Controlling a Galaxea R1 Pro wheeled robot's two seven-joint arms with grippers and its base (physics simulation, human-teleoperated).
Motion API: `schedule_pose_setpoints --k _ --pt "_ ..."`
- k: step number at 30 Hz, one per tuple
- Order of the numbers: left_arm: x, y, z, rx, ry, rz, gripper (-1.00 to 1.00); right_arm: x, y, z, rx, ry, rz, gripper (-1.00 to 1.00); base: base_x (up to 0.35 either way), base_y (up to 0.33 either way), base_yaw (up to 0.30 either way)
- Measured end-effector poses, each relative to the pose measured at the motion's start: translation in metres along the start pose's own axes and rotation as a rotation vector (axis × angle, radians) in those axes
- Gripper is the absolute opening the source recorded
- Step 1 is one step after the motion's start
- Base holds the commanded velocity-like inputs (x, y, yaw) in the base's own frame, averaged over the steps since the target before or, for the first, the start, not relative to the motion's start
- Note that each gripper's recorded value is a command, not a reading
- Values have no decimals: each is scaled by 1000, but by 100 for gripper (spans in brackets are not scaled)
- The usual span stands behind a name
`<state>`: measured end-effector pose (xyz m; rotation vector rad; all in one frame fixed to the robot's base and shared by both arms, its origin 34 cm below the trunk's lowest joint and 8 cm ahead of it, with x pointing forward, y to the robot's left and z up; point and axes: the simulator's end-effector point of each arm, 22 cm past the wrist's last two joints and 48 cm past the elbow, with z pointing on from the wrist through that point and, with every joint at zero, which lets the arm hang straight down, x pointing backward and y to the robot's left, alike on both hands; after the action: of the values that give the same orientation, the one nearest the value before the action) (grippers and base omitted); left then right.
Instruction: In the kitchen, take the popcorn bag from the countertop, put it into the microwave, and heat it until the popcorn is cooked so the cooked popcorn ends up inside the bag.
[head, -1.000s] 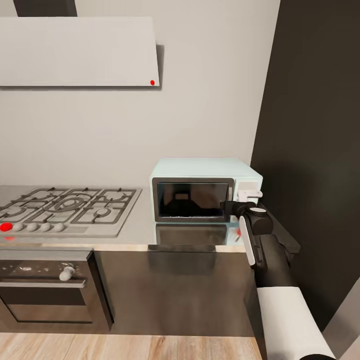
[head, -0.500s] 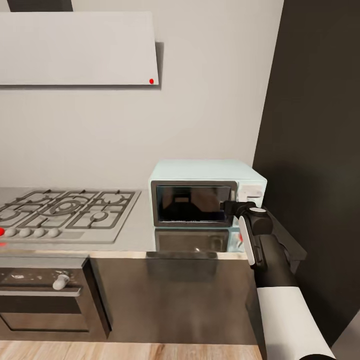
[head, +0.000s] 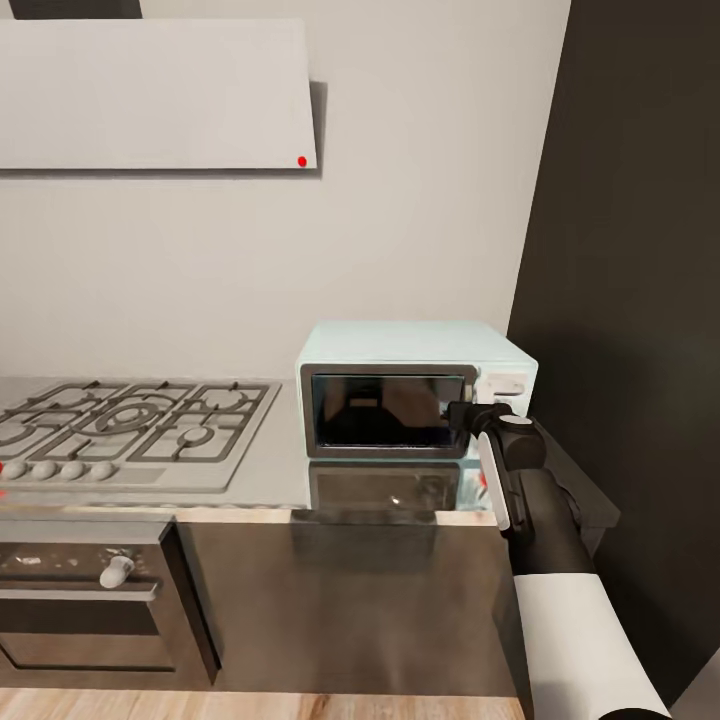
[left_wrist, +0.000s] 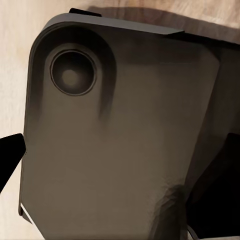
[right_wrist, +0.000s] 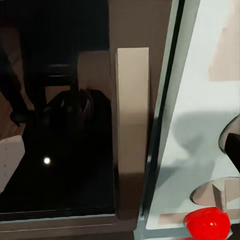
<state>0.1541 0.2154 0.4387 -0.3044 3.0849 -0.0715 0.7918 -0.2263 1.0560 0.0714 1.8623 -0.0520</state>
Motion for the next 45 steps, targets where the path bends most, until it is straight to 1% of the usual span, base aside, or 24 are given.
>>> schedule_pose_setpoints --k 3,5,7,19,21,30,31,35,39,45 --pt "0 1 0 -1 0 -1 100 0 0 0 0 0 0 100 103 0 0" --pt "0 1 0 -1 -1 -1 100 1 -1 -3 -1 14 4 100 29 0 0" --pt "0 1 0 -1 -1 -1 100 1 -1 -3 0 15 4 100 8 0 0" --pt "0 1 0 -1 -1 -1 100 1 -1 -3 -2 15 2 100 -4 0 0" --pt "0 -1 0 0 1 -2 100 1 0 0 -2 2 -1 100 -135 0 0" --pt "1 -1 0 2 1 -2 100 0 1 0 -1 1 -3 100 -12 0 0" --pt "0 -1 0 2 0 -2 100 0 1 0 0 1 -4 -100 0 0 0" --pt "0 -2 0 2 0 -2 100 0 0 0 3 1 -3 -100 0 0 0" --pt "0 -2 0 2 0 -2 100 0 -9 0 40 2 -34 -100 0 0 0" --pt "0 -2 0 2 0 -3 100 0 -9 0 40 1 -36 -100 0 0 0"
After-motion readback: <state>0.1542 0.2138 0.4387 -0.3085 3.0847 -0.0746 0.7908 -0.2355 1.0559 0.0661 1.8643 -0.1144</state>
